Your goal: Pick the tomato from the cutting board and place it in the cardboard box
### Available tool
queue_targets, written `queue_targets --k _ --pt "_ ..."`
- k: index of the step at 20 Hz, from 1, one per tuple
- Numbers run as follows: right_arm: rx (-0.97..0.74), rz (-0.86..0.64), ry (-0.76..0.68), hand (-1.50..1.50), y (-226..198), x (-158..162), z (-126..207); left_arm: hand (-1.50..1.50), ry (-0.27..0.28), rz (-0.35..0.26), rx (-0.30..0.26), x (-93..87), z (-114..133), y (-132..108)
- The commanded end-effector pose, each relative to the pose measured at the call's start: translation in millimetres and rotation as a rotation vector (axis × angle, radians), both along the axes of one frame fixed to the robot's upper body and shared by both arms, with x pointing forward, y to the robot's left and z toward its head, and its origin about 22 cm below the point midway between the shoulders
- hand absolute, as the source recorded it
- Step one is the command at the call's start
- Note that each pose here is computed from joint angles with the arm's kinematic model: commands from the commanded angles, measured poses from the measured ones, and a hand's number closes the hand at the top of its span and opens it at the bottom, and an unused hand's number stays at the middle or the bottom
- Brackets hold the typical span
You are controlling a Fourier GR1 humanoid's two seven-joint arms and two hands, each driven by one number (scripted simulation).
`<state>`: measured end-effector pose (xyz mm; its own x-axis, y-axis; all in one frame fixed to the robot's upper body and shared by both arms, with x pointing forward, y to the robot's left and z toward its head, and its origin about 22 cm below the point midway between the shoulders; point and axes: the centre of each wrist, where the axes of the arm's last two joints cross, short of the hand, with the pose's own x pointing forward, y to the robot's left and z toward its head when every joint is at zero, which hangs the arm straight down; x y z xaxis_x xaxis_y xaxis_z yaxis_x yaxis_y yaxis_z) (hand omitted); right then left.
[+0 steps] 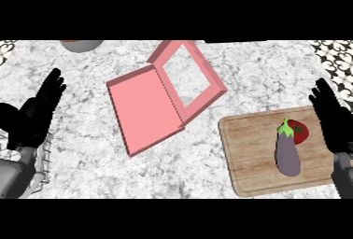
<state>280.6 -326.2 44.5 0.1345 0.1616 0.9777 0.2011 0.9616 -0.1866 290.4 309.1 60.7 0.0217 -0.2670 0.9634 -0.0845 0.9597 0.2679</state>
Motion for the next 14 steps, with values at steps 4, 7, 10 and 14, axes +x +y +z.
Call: queue_targets --k 4,7,10,14 --pt "0.125 0.322 -0.352 -1.5 10 30 64 0.0 0.032 -0.003 0.1 -11.5 -24 -8" --pt "-0.555 0.278 -0.239 -1.5 -41 19 93 0.0 0.071 0.002 0.096 -12.8 -28 -8" --pt "-0.075 0.11 -0.337 -1.5 -23 33 7 0.0 0.07 0.023 0.095 -36.1 -55 -25" --pt "0.011 0.163 -0.455 -1.5 -61 29 0 0.0 0.094 0.021 0.101 -45.8 -55 -4"
